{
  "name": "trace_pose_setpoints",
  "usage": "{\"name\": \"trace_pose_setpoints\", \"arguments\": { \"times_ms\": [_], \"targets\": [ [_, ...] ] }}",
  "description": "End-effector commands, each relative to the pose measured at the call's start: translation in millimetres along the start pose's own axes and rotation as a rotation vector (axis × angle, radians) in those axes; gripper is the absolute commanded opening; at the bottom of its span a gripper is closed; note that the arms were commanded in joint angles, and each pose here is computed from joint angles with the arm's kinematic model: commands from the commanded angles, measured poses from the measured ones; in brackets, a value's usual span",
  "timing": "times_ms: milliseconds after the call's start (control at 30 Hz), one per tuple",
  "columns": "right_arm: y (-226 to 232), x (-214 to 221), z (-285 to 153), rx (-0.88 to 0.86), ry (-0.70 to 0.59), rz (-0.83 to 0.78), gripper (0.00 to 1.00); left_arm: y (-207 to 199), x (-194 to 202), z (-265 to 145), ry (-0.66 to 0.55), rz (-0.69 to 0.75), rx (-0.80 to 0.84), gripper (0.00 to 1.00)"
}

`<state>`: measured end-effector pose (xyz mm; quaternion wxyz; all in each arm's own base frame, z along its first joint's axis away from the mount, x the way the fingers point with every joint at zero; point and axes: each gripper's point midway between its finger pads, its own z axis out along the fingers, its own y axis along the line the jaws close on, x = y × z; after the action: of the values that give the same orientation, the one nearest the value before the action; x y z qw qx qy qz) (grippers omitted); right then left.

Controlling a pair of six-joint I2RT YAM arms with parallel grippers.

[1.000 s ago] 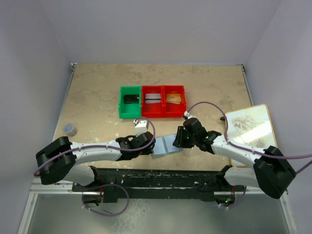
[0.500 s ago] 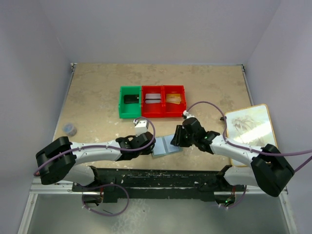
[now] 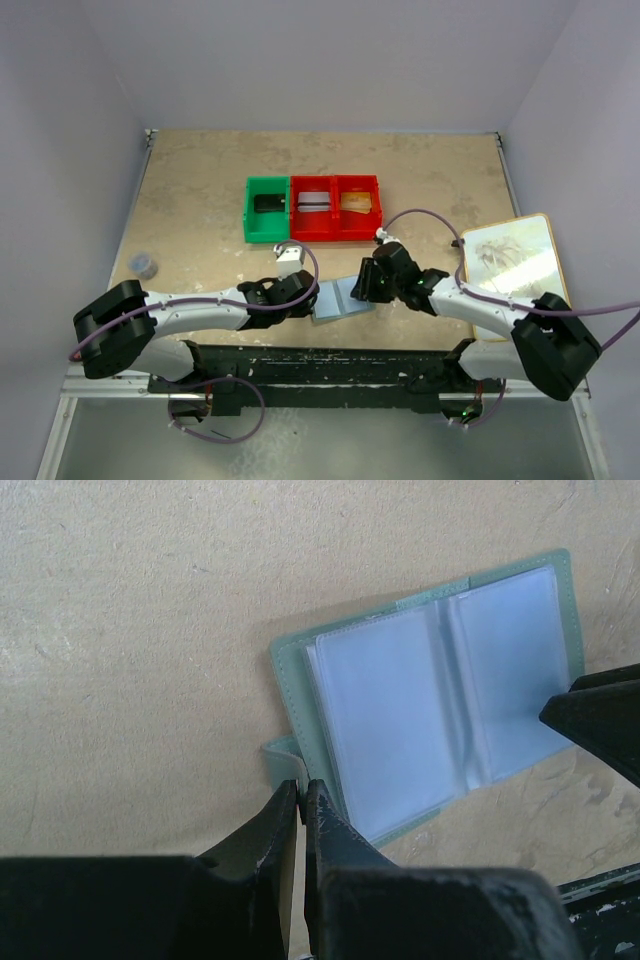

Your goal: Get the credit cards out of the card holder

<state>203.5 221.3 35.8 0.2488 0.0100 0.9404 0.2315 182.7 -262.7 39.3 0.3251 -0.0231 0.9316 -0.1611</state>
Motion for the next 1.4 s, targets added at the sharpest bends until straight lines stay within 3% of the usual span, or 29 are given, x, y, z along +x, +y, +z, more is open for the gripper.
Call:
{"name": "trace_pose_setpoints", "arguments": {
  "times_ms": [0,633,1167,1367],
  "targets": [
    [-4,-7,-9,0.030,-0.043,0.004,0.43,-7,-10,-3,-0.035,-0.009,0.015,0.00],
    [-4,-1,-1,0.030,-0.009,0.000,0.42,-7,-10,-3,-0.034,-0.007,0.014,0.00],
    [33,-7,-15,-0.172,-0.033,-0.003,0.42,-7,-10,-2,-0.033,-0.008,0.014,0.00],
    [65,-12,-23,-0.356,-0.060,0.018,0.43,-7,-12,-4,-0.042,-0.011,0.012,0.00]
  ]
}}
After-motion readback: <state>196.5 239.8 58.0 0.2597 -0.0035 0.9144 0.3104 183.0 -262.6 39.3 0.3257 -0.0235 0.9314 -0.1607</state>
